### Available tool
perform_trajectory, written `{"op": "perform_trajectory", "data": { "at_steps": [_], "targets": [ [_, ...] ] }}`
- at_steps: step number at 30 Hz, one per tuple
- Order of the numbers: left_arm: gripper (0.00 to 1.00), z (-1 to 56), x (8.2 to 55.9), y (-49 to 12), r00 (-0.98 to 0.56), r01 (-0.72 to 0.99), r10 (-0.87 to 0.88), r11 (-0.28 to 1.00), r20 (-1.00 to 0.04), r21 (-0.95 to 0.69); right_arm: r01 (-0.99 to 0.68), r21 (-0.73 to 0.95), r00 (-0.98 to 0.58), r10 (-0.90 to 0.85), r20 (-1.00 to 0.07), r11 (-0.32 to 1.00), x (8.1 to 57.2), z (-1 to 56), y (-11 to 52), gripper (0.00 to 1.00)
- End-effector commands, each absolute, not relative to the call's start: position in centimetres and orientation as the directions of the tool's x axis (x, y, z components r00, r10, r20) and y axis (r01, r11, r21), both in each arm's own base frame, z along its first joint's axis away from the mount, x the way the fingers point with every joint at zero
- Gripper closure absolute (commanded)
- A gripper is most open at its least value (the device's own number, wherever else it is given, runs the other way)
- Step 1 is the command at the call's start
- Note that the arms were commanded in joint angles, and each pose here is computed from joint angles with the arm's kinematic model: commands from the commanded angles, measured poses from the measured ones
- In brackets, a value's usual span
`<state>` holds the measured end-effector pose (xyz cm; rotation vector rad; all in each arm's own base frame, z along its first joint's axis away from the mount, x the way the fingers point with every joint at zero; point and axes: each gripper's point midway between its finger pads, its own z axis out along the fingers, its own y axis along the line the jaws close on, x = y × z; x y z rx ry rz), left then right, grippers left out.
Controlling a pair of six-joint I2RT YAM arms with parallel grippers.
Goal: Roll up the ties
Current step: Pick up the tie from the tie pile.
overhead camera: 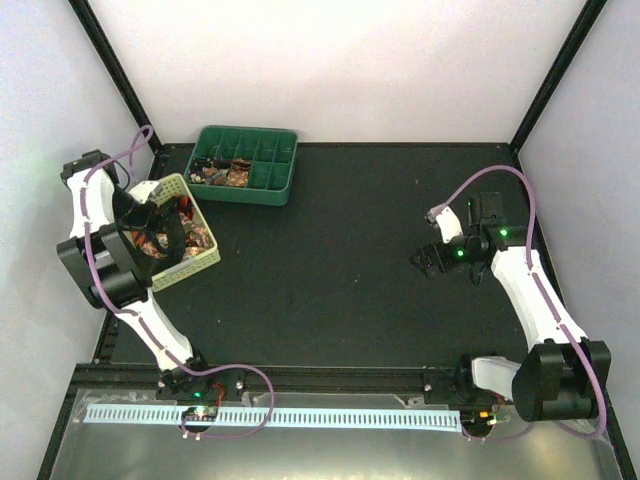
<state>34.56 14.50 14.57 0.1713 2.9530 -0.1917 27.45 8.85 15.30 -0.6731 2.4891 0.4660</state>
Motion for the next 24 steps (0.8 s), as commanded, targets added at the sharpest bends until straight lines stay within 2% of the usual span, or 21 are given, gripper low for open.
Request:
{"op": "perform_trajectory", "data": {
  "at_steps": [1,6,10,14,20,22,24],
  "targets": [
    [0.04,13.2,34.3,14.1,-0.977,0.189,0.168,0.969,-0.135,-0.162,-0.546,0.224,-0.750,-0.352,-0.561,0.807,27.8,15.4,9.3,0.00],
    [0.10,11.2,35.2,13.1,-0.978,0.191,0.175,0.970,-0.115,-0.151,-0.544,0.235,-0.760,-0.355,-0.544,0.805,28.4,15.4,9.4,0.00],
    [0.12,9.2,34.2,13.8,-0.982,0.188,0.186,0.972,-0.026,-0.144,-0.544,0.233,-0.763,-0.359,-0.538,0.806,28.8,15.5,9.3,0.00],
    [0.12,8.5,32.5,15.5,-0.966,0.251,0.254,0.966,0.043,-0.067,-0.543,0.231,-0.764,-0.361,-0.535,0.807,29.0,15.5,9.2,0.00],
    [0.14,6.9,31.6,16.1,-0.948,0.303,0.306,0.952,0.090,-0.045,-0.539,0.250,-0.773,-0.353,-0.527,0.805,28.9,14.9,9.4,0.00],
    [0.20,6.3,31.5,15.9,-0.948,0.298,0.303,0.953,0.102,-0.060,-0.540,0.245,-0.772,-0.357,-0.526,0.805,28.8,14.9,9.3,0.00],
    [0.34,6.1,31.4,15.9,-0.949,0.292,0.297,0.954,0.107,-0.067,-0.539,0.235,-0.770,-0.361,-0.526,0.809,28.7,14.9,9.2,0.00]
  ]
}}
